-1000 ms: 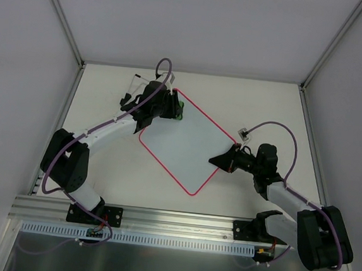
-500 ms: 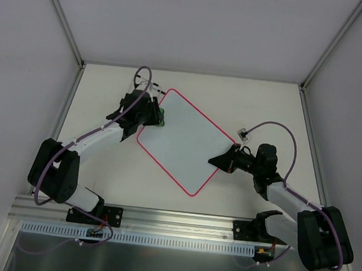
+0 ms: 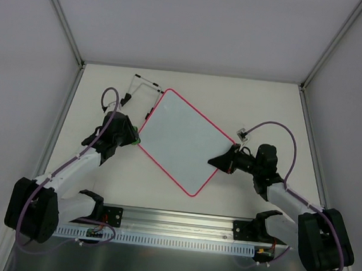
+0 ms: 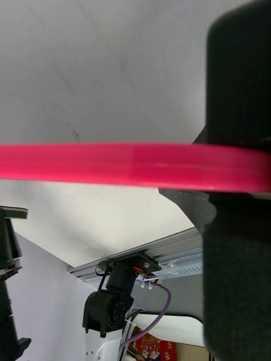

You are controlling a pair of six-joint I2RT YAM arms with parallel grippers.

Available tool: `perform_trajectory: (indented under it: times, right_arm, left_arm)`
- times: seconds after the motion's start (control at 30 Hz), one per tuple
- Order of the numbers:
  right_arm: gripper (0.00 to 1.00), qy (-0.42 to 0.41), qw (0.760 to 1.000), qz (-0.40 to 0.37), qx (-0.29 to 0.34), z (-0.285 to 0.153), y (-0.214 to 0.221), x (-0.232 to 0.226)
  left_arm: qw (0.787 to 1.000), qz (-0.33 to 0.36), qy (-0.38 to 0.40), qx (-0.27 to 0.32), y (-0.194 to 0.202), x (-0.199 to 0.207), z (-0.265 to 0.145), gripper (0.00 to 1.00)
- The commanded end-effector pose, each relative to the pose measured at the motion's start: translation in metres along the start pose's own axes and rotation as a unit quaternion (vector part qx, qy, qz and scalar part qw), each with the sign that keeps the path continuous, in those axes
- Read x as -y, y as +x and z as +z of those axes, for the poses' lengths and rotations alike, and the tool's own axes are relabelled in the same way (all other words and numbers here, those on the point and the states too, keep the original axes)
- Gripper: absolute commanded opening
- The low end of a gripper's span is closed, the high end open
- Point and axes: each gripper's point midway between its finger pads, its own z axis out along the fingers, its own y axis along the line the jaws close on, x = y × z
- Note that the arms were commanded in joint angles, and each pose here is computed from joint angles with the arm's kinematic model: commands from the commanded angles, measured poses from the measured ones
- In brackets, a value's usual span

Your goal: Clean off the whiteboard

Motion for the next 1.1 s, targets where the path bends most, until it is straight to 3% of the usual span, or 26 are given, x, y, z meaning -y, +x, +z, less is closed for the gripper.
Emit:
perform_trajectory:
  times: [0.0,0.37,0.47,0.6,0.67,0.73,0.93,1.07]
  right_arm:
    - [0.0,-0.004,0.99,-0.133,0.036,0.001,-0.024,-0.002]
    - [0.0,-0.002,0.988,-0.151,0.045,-0.006,-0.057,-0.027]
    - [0.0,-0.007,0.987,-0.154,0.046,-0.006,-0.071,-0.036]
    - [0.0,-0.001,0.987,-0.158,0.04,-0.002,-0.089,-0.041]
    - [0.0,-0.005,0.985,-0.166,0.046,0.0,-0.103,-0.047]
    - [0.0,-0.005,0.985,-0.168,0.047,0.003,-0.113,-0.048]
    - [0.0,-0.023,0.981,-0.182,0.063,0.019,-0.162,-0.065]
    - [0.0,-0.041,0.979,-0.186,0.069,0.029,-0.186,-0.08]
  left_arm:
    - [0.998,-0.034,-0.061,-0.005,0.019,-0.041,-0.009,0.0]
    - [0.991,-0.055,-0.104,-0.061,0.072,-0.079,-0.016,0.0]
    - [0.99,-0.055,-0.113,-0.068,0.077,-0.083,-0.016,0.08]
    - [0.988,-0.057,-0.12,-0.084,0.085,-0.086,-0.015,0.11]
    - [0.988,-0.056,-0.118,-0.087,0.086,-0.085,-0.015,0.18]
    - [0.988,-0.057,-0.112,-0.085,0.083,-0.082,-0.016,0.35]
    - [0.993,-0.053,-0.091,-0.057,0.059,-0.069,-0.027,0.68]
    - [0.995,-0.053,-0.072,-0.043,0.042,-0.056,-0.036,0.78]
